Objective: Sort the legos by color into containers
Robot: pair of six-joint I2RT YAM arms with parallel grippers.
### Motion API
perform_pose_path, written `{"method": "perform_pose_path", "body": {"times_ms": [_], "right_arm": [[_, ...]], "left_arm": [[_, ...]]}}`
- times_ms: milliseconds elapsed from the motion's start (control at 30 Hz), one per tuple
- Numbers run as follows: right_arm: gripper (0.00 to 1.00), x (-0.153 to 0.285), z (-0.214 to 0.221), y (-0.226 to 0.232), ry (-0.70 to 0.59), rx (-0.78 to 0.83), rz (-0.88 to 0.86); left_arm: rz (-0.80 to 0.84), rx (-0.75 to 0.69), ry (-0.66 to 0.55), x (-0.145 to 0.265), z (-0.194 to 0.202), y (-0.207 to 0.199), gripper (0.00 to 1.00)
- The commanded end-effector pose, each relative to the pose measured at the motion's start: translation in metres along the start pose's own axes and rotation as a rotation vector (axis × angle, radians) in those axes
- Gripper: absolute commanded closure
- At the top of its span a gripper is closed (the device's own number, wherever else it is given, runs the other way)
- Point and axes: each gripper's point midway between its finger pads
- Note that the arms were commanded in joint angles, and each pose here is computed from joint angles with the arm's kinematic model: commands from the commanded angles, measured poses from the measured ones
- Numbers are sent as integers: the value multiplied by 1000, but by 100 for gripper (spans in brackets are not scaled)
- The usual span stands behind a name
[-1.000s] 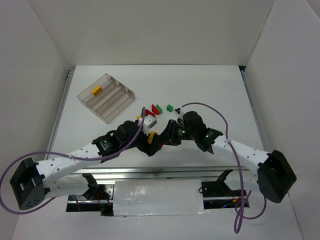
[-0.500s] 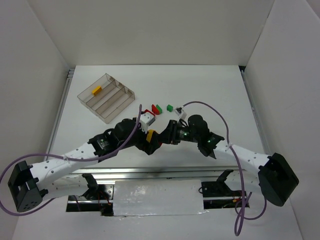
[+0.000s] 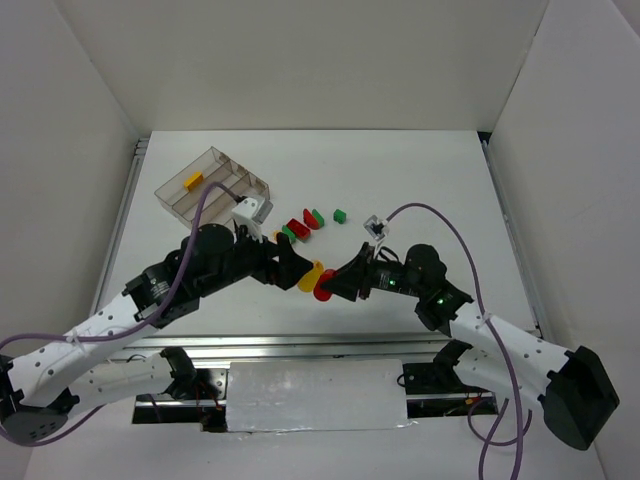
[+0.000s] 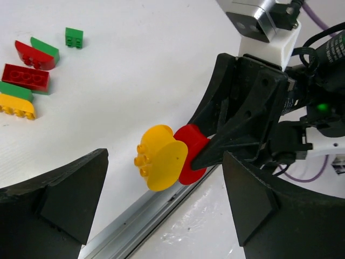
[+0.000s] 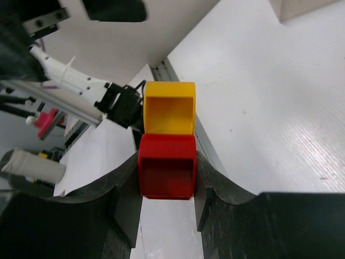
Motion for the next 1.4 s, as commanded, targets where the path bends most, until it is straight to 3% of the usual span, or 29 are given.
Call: {"method": "perform_pose_path", "body": {"times_ms": [0, 233, 400, 467, 500, 567, 600, 667, 700, 800, 933, 1033, 1100, 1133, 1233, 1267, 1367], "right_arm": [[100, 13, -16, 35, -78, 166, -167], [100, 35, -33, 71, -118, 275, -287], [100, 39, -39, 82, -113, 284, -318], [100, 41, -42, 86, -120, 291, -335], [100, 41, -43, 87, -121, 289, -336], [100, 42, -44, 88, -127, 294, -337], [100, 42, -43, 88, -124, 293, -337], [100, 42, -41, 89, -114, 287, -348], [100, 42, -41, 89, -113, 288, -351], [100, 43, -39, 87, -117, 293, -344], [100, 42, -28, 71, -121, 318, -277], [100, 43, -16, 57, -119, 298, -229], [100, 45, -15, 55, -132, 296, -216], [100, 46, -11, 53, -128, 286, -212], [100, 46, -8, 50, -120, 265, -195], [100, 45, -8, 47, -114, 254, -179], [100, 41, -8, 36, -90, 212, -117]], "left_arm": [[76, 31, 36, 4, 3, -17, 1], [471, -54, 242, 23, 44, -72, 0], [569, -64, 281, 30, 52, -84, 2], [581, -67, 283, 29, 52, -86, 17], [591, -68, 288, 29, 53, -87, 32], [594, -66, 292, 28, 53, -88, 47], [585, -63, 294, 27, 53, -87, 65], [562, -66, 282, 22, 50, -86, 83], [557, -68, 285, 20, 50, -85, 99], [506, -67, 249, 11, 41, -81, 100], [273, -28, 143, -9, 3, -36, 100], [141, 92, 25, -10, -60, 21, 100], [70, 125, -8, -7, -74, 37, 100], [-12, 161, -55, -7, -97, 65, 100], [-401, 248, -199, 3, -133, 133, 100], [-655, 257, -358, 25, -156, 176, 100], [-968, 336, -575, 53, -192, 248, 100]]}}
Point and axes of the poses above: each gripper's point midway between its finger pads, its own x axis back along the fingers, its own y axis along the line the jaws close on, z = x × y, and after that the axes turned 14 degrees about x, right-handed
